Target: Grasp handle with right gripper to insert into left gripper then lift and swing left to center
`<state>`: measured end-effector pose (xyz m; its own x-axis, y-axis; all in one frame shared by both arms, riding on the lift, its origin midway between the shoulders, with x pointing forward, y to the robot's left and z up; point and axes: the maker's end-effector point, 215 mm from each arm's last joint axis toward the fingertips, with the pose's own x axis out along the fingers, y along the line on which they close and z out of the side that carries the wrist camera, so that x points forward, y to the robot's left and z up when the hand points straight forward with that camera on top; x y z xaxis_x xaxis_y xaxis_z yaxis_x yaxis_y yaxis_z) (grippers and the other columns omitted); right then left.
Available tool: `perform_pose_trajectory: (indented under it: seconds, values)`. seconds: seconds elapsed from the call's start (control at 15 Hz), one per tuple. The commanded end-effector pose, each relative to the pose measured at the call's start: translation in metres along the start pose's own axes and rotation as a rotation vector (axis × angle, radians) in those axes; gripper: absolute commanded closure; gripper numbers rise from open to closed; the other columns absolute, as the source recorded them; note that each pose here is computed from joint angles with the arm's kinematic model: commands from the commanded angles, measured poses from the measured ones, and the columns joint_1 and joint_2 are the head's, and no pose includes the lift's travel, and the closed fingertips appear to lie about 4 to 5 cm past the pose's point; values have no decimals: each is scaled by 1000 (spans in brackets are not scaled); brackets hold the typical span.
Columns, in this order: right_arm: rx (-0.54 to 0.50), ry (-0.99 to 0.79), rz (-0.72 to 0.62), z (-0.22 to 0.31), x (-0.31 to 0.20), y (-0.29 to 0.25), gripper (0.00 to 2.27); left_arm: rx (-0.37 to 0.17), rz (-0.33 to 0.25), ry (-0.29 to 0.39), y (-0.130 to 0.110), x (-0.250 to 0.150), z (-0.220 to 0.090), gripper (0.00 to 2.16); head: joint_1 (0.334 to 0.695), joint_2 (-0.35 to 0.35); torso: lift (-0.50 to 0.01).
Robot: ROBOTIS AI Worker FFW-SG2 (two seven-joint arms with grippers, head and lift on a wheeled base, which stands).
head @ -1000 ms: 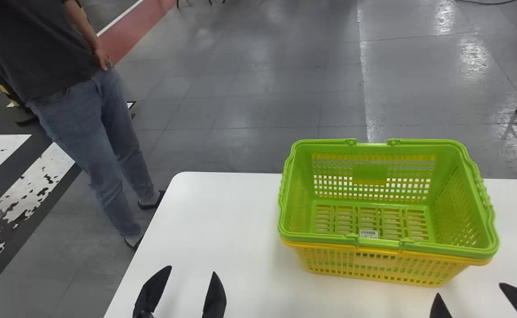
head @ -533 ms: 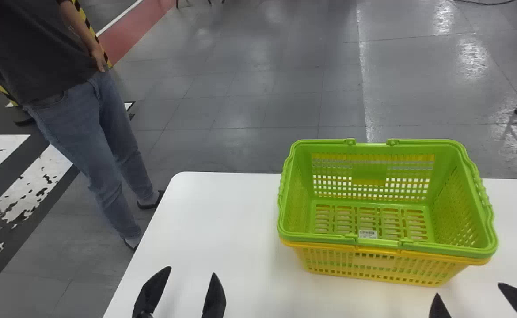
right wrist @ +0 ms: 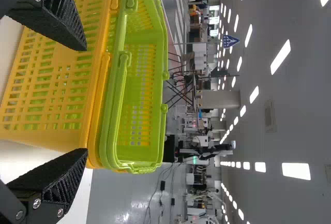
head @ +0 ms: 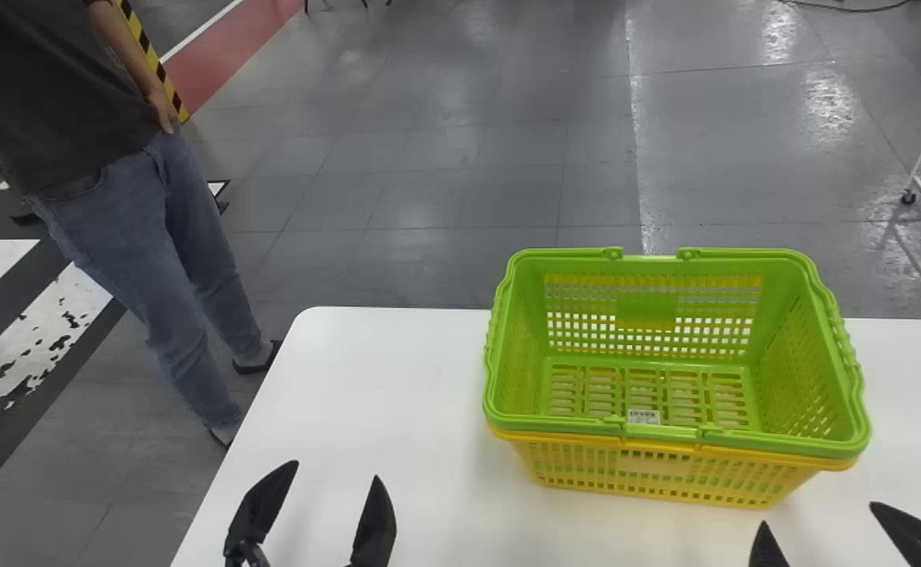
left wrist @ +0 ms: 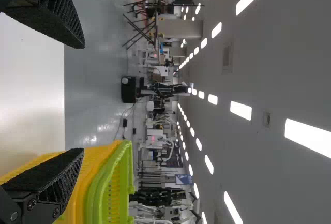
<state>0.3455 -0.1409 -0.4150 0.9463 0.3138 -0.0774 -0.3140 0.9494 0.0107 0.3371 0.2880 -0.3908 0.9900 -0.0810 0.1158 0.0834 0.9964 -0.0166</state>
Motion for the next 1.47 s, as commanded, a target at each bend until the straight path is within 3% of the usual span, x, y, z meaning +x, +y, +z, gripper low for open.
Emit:
perform_pose_trajectory:
  seconds: [0.0,0.13,0.33,0.6,0.8,1.07,1.33,1.4]
  values:
    - [-2,2,2,-1,-1,0,110,-5,-12,5,-3,18,13,93,695,249,-93]
    - [0,5,1,-2,-2,1,110,-5,-23,36,-4,37,16,97,695,238,-93]
    - [-2,6,4,-2,-4,1,110,-7,-56,141,-4,70,7,120,695,221,-93]
    - [-2,7,4,-2,-5,1,110,-47,-114,254,3,103,4,124,695,202,-93]
    - [-1,10,5,-3,-6,2,110,-145,-160,321,11,122,11,120,695,199,-93]
    - [-1,18,4,-6,-6,2,110,-230,-196,404,12,143,18,120,695,206,-93]
    - [-3,44,6,-14,-7,2,110,-389,-307,437,-11,165,42,124,695,195,-93]
    - [-3,49,6,-16,-7,3,110,-402,-332,457,-16,172,45,124,695,187,-93]
